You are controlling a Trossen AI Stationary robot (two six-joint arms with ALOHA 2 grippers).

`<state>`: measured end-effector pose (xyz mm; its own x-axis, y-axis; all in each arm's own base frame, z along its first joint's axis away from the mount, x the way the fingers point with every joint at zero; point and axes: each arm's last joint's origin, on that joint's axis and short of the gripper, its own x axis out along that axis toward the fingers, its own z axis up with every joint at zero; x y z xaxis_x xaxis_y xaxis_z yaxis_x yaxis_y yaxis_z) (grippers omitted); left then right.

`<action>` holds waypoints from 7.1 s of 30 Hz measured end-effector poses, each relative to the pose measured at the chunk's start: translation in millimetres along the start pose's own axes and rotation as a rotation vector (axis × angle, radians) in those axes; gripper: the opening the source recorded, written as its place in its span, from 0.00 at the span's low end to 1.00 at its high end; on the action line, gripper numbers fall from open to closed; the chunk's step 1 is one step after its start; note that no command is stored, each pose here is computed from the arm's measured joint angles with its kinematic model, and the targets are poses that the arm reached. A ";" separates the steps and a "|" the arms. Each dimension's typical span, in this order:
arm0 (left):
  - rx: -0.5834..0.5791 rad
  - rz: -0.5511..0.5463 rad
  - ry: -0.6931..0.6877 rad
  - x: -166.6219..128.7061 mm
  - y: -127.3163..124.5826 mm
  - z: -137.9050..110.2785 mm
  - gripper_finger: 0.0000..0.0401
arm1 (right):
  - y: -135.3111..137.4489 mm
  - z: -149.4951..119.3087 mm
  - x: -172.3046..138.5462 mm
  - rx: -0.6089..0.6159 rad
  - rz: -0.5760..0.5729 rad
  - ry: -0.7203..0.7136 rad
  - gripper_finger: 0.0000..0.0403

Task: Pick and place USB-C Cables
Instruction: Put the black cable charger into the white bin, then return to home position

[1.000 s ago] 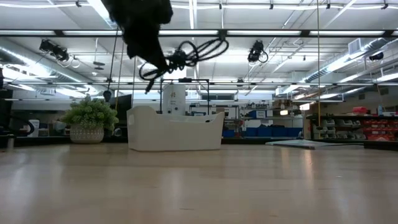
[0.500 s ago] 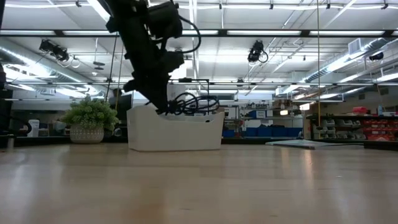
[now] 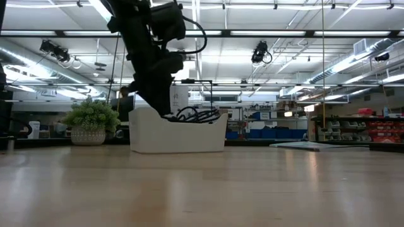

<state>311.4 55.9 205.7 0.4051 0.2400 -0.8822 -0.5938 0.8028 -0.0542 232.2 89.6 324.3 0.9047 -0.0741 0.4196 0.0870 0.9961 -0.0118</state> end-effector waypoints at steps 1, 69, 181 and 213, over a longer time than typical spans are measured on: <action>0.031 0.000 0.004 -1.1 -0.7 0.2 0.35 | 0.1 0.0 0.0 0.000 0.000 0.000 0.52; 0.685 -0.082 -0.191 -127.0 -69.4 -50.5 0.43 | 2.0 -18.3 -2.6 -0.080 0.023 0.159 0.52; 0.203 -0.526 -0.850 -85.0 60.1 -174.7 0.01 | -74.2 -60.2 -135.3 0.143 0.185 -0.149 0.45; 0.264 -0.548 -0.843 -59.0 59.3 -191.7 0.01 | -73.4 -67.0 -134.8 0.115 0.188 -0.076 0.45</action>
<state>119.0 -15.3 164.8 0.9885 0.0288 -0.1484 -0.0520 0.9865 -0.1552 131.8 23.3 207.9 0.8660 0.1127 0.4872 -0.1319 0.9913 0.0051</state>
